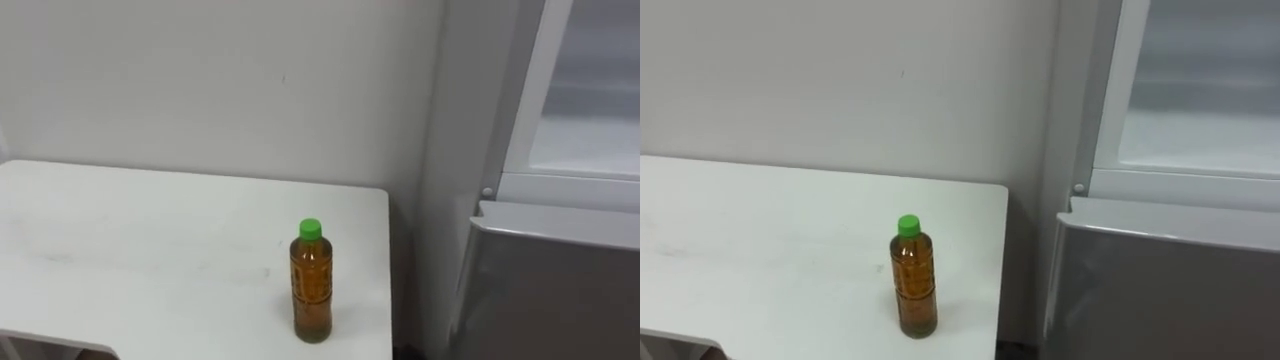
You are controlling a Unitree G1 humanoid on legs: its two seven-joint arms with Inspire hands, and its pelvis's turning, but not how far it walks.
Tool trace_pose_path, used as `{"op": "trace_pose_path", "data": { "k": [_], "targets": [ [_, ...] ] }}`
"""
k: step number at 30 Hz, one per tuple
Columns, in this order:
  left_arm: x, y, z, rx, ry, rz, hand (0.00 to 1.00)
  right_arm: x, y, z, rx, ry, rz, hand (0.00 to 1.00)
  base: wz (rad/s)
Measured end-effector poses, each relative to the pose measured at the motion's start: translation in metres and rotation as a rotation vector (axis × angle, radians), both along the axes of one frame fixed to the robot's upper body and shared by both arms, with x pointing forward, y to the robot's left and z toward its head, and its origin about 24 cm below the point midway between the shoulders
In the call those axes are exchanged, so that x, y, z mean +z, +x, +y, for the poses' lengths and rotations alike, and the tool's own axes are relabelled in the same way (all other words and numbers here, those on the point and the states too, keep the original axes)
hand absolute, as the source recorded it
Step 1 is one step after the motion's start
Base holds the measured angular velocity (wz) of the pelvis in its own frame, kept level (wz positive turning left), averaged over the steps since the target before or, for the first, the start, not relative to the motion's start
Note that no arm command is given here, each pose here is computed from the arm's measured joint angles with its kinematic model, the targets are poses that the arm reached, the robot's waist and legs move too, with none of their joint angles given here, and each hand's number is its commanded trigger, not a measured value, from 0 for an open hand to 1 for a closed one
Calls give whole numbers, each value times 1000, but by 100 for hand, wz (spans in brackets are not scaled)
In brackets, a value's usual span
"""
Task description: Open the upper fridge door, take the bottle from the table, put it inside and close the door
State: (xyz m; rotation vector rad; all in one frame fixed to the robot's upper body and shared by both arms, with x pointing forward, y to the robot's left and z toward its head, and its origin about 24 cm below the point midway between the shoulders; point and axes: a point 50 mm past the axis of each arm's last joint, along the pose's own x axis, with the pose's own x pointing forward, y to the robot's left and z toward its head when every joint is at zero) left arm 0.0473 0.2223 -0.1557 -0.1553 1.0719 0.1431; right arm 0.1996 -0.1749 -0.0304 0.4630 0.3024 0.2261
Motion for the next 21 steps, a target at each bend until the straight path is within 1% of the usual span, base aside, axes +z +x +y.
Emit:
{"op": "trace_pose_path", "data": {
  "k": [4, 7, 10, 12, 15, 21],
  "targets": [
    [0, 1, 1, -2, 3, -2, 0, 3, 2, -3, 0, -16, -10, 0, 0],
    [1, 1, 4, -5, 9, 2, 0, 9, 10, -1, 12, -17, -41, 0, 0],
    [2, 0, 7, -10, 18, 4, 0, 21, 23, 1, 30, -12, -96, 0, 0],
    [3, -1, 11, -14, 28, 3, 0, 36, 32, 4, 39, 21, -162, 0, 0],
    [4, -1, 14, -16, 37, 4, 0, 48, 39, 6, 55, 49, -214, 0, 0],
    [5, 1, 15, -14, 37, 3, 0, 52, 42, 3, 58, 37, -224, 0, 0]
  ]
}}
